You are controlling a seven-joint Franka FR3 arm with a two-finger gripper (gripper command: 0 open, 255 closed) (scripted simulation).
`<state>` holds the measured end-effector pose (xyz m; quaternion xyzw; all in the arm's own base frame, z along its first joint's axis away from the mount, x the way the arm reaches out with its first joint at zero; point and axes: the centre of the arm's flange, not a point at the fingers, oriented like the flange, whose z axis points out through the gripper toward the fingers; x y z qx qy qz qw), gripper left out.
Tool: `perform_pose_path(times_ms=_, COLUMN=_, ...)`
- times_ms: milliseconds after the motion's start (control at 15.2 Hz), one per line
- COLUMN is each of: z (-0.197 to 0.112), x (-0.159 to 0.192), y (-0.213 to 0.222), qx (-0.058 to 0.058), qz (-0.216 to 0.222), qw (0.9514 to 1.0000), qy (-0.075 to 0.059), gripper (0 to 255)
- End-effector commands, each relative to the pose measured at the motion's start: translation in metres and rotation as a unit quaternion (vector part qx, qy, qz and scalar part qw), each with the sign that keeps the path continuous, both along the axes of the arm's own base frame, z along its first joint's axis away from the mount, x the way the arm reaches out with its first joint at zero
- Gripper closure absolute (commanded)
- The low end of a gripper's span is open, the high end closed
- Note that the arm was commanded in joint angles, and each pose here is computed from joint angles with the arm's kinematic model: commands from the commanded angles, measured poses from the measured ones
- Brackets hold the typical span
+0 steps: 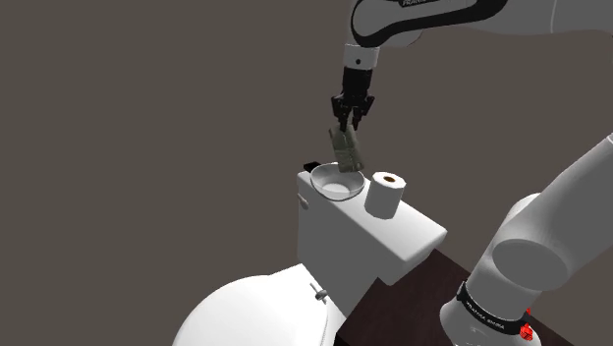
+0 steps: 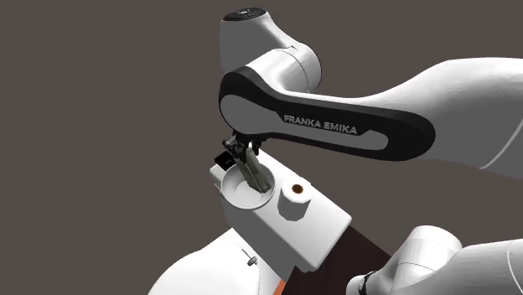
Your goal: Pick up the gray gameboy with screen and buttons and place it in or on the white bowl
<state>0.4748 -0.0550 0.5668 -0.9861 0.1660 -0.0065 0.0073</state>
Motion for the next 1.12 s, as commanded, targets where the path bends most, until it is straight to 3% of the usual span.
perform_pose_path(times_ms=0, z=-0.01, x=0.0, y=0.001, qx=0.0, qz=0.0, qw=1.0, qy=-0.001, gripper=255)
perform_pose_path(times_ms=726, z=-0.067, x=0.0, y=0.001, qx=0.0, qz=0.0, qw=1.0, qy=-0.001, gripper=255)
perform_pose_path(times_ms=1056, z=-0.067, x=0.0, y=0.001, qx=0.0, qz=0.0, qw=1.0, qy=-0.001, gripper=255)
